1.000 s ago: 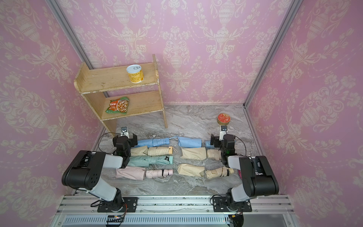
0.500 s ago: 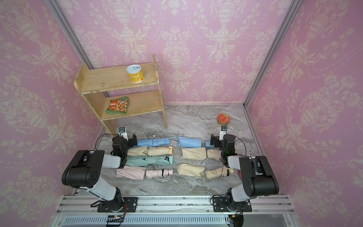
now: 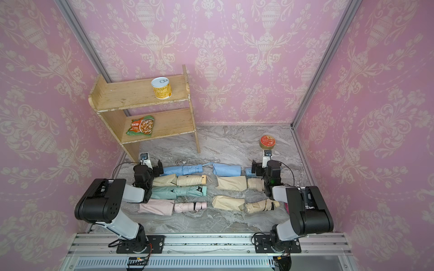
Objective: Take umbrellas out of sleeves
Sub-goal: Reset both arms
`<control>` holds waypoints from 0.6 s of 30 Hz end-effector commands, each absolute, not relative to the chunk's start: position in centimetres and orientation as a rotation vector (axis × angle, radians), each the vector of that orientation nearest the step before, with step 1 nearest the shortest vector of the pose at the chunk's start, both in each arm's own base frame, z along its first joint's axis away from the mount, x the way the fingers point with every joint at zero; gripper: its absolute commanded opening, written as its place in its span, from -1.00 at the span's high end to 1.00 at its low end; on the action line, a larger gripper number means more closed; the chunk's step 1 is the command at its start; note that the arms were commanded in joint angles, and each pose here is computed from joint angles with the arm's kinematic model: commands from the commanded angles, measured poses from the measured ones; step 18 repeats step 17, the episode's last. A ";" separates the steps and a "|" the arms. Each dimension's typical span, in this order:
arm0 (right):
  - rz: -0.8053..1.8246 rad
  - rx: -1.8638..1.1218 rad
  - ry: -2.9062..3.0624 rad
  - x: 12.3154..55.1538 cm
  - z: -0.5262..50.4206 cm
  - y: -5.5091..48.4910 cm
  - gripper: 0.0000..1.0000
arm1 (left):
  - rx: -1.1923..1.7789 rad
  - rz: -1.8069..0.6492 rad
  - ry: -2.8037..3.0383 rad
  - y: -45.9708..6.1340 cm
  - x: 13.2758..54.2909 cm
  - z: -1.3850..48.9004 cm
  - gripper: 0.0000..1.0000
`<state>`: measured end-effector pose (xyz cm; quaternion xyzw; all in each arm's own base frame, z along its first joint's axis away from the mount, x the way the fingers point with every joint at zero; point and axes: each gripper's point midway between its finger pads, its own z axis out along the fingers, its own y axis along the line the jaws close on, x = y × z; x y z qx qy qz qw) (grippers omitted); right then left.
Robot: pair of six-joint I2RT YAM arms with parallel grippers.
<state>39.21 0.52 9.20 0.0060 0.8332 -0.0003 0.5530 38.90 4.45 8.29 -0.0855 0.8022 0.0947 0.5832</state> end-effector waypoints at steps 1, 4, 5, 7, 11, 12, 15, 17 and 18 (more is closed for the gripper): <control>0.011 0.017 1.965 39.4 9.2 0.6 -0.99 | -0.245 0.231 1.858 5.1 38.6 8.2 -0.99; 0.009 0.018 1.963 39.4 9.3 0.5 -0.99 | -0.244 0.232 1.864 5.1 38.7 8.2 -0.99; 0.009 0.020 1.966 39.4 9.2 0.5 -0.99 | -0.241 0.231 1.862 5.1 38.7 8.2 -0.99; 0.010 0.018 1.966 39.4 9.2 0.5 -0.99 | -0.241 0.230 1.862 5.1 38.7 8.2 -0.99; 0.011 0.019 1.965 39.4 9.2 0.6 -0.99 | -0.245 0.233 1.865 5.1 38.8 8.2 -0.99; 0.010 0.019 1.965 39.4 9.2 0.5 -0.99 | -0.244 0.233 1.866 5.1 38.8 8.1 -0.99; 0.010 0.019 1.965 39.4 9.2 0.5 -0.99 | -0.246 0.232 1.864 5.1 38.8 8.2 -0.99; 0.011 0.018 1.965 39.4 9.2 0.6 -1.00 | -0.245 0.233 1.863 5.1 38.8 8.2 -0.99; 0.011 0.018 1.965 39.4 9.2 0.6 -1.00 | -0.245 0.233 1.863 5.1 38.8 8.2 -0.99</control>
